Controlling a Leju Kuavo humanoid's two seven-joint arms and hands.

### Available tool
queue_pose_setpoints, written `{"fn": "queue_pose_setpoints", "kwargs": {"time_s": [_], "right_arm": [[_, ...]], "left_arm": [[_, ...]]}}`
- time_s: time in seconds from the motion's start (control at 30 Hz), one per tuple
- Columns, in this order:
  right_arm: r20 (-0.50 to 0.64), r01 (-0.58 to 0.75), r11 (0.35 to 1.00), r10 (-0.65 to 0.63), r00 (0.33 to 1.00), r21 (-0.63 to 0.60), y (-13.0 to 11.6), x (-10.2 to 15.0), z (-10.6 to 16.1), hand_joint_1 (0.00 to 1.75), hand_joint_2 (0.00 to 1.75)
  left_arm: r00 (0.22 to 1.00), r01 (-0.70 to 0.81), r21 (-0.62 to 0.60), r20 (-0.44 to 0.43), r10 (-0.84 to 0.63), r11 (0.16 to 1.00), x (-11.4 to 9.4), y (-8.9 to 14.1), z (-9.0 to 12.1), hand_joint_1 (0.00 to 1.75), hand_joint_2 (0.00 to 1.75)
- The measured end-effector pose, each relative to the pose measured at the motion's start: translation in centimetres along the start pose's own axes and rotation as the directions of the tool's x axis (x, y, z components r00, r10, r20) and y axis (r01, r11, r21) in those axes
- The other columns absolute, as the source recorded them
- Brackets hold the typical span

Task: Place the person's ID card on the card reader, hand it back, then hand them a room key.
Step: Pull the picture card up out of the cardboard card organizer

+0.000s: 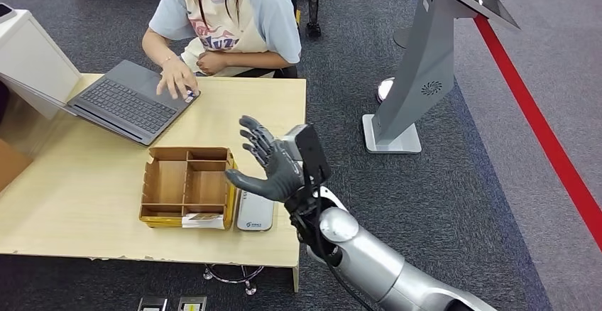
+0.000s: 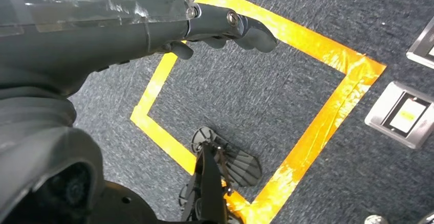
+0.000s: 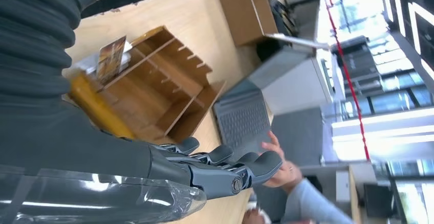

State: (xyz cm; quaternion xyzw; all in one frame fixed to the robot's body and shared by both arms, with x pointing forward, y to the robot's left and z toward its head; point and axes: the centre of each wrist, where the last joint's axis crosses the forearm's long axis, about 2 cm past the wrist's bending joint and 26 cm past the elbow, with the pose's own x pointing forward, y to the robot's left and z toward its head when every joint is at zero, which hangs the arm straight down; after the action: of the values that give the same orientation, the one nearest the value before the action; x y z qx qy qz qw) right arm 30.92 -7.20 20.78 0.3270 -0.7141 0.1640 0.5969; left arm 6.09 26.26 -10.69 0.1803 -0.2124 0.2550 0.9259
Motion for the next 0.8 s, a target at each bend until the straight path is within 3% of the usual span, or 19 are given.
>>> {"fn": "queue_pose_setpoints", "kwargs": {"time_s": [0.23, 0.5, 0.8], "right_arm": [[0.066, 0.102, 0.968, -0.089, 0.994, -0.231, -4.2, -0.4, 6.5, 0.0, 1.75], [0.183, 0.179, 0.856, -0.101, 0.978, -0.485, -6.7, -0.4, 12.8, 0.0, 1.75], [0.216, 0.12, 0.791, 0.016, 0.976, -0.6, -7.9, 1.1, 16.3, 0.0, 1.75]], "left_arm": [[1.0, -0.02, 0.019, -0.002, 0.021, 1.0, 0.1, 0.1, 0.0, 0.0, 0.0], [1.0, -0.028, 0.022, 0.002, 0.028, 0.999, 0.0, 0.0, 0.0, 0.0, 0.0], [0.999, -0.033, 0.022, 0.008, 0.033, 0.999, 0.0, -0.2, 0.1, 0.0, 0.0]]}}
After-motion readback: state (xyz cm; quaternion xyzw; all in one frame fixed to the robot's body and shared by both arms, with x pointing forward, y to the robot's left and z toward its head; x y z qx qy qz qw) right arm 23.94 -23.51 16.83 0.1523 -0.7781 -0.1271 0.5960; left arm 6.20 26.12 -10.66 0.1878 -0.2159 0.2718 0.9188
